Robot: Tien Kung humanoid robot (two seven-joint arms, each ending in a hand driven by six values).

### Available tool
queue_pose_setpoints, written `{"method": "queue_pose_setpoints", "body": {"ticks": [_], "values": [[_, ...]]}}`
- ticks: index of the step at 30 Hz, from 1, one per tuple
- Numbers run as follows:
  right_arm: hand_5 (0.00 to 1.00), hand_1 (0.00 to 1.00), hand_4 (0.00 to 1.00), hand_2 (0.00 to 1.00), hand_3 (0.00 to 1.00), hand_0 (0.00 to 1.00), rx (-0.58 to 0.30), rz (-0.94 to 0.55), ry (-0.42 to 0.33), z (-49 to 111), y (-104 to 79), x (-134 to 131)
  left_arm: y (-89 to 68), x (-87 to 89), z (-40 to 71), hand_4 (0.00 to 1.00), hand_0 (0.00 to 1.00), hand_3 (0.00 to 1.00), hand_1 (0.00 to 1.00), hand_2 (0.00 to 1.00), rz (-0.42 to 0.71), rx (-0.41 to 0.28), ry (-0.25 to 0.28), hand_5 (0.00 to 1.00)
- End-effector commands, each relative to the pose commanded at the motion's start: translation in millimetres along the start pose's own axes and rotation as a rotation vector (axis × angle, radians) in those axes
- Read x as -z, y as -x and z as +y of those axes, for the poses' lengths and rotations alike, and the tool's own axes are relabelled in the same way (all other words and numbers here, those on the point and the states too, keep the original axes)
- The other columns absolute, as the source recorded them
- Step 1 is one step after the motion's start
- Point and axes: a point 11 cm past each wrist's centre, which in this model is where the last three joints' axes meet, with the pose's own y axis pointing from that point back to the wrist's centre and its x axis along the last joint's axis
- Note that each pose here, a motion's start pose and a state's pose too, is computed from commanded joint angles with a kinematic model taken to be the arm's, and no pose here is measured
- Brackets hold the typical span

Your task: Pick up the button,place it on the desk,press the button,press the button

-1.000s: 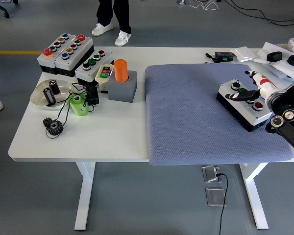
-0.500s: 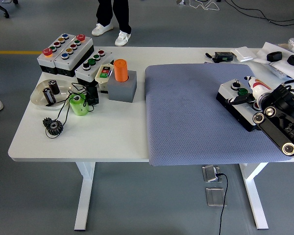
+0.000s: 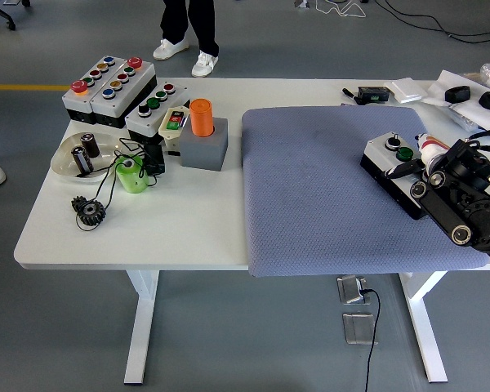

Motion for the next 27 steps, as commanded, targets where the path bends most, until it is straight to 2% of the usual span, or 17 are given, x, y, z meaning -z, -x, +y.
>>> {"method": "queue_pose_setpoints", "body": {"ticks": [1,2,7,8,13,14,18,19,20,25,26,27], "values": [[0.334,0.884,0.958,0.968,0.998,0.975,-0.002,0.01,0.003,-0.5,0.3,0.3,0.1,0.1,0.0,0.32,0.654,0.493,0.699,0.721,0.0,0.0,0.0,0.955],[0.336,0.739,0.961,0.82,0.961,0.828,-0.006,0.026,0.006,-1.1,0.7,1.0,0.3,0.0,0.0,0.32,0.654,0.493,0.699,0.723,0.0,0.0,0.0,0.955],[0.336,0.739,0.961,0.82,0.961,0.828,-0.009,0.049,0.014,-2.4,2.2,1.5,0.5,-0.1,0.1,0.32,0.654,0.493,0.699,0.723,0.001,0.001,0.0,0.955],[0.334,0.565,0.96,0.66,0.899,0.629,-0.009,0.068,0.024,-3.7,3.9,-0.2,0.5,0.3,0.1,0.321,0.654,0.492,0.7,0.724,0.003,0.001,-0.001,0.954],[0.334,0.565,0.96,0.66,0.899,0.629,-0.006,0.133,0.04,-6.0,9.2,-4.6,-0.3,2.7,0.2,0.321,0.654,0.492,0.7,0.724,0.0,-0.002,-0.006,0.954],[0.338,0.484,0.959,0.573,0.814,0.583,-0.007,0.141,0.042,-6.2,9.6,-5.1,-0.5,3.2,0.2,0.321,0.654,0.494,0.701,0.723,-0.001,-0.003,-0.007,0.955],[0.338,0.484,0.959,0.573,0.814,0.583,-0.002,0.169,0.051,-7.4,12.5,-8.9,-2.3,5.4,0.0,0.321,0.654,0.494,0.701,0.723,-0.008,-0.007,-0.011,0.955],[0.338,0.484,0.959,0.573,0.814,0.583,-0.012,0.173,0.052,-7.7,12.4,-10.2,-3.1,6.4,-0.1,0.321,0.654,0.494,0.701,0.723,-0.01,-0.009,-0.012,0.955],[0.334,0.376,0.951,0.478,0.711,0.501,-0.025,0.176,0.052,-7.9,11.5,-11.3,-3.8,7.1,-0.1,0.32,0.654,0.494,0.701,0.724,-0.014,-0.011,-0.013,0.953],[0.334,0.376,0.951,0.478,0.711,0.501,-0.103,0.172,0.04,-7.7,2.9,-13.3,-6.3,8.4,-0.5,0.32,0.654,0.494,0.701,0.724,-0.025,-0.017,-0.015,0.953],[0.256,0.179,0.857,0.316,0.481,0.327,-0.114,0.171,0.038,-7.5,1.2,-13.4,-6.7,8.6,-0.5,0.319,0.655,0.494,0.702,0.724,-0.025,-0.017,-0.016,0.953],[0.256,0.179,0.857,0.316,0.481,0.327,-0.131,0.168,0.033,-7.2,-1.2,-13.1,-7.2,8.8,-0.6,0.319,0.655,0.494,0.702,0.724,-0.027,-0.018,-0.016,0.953]]}}
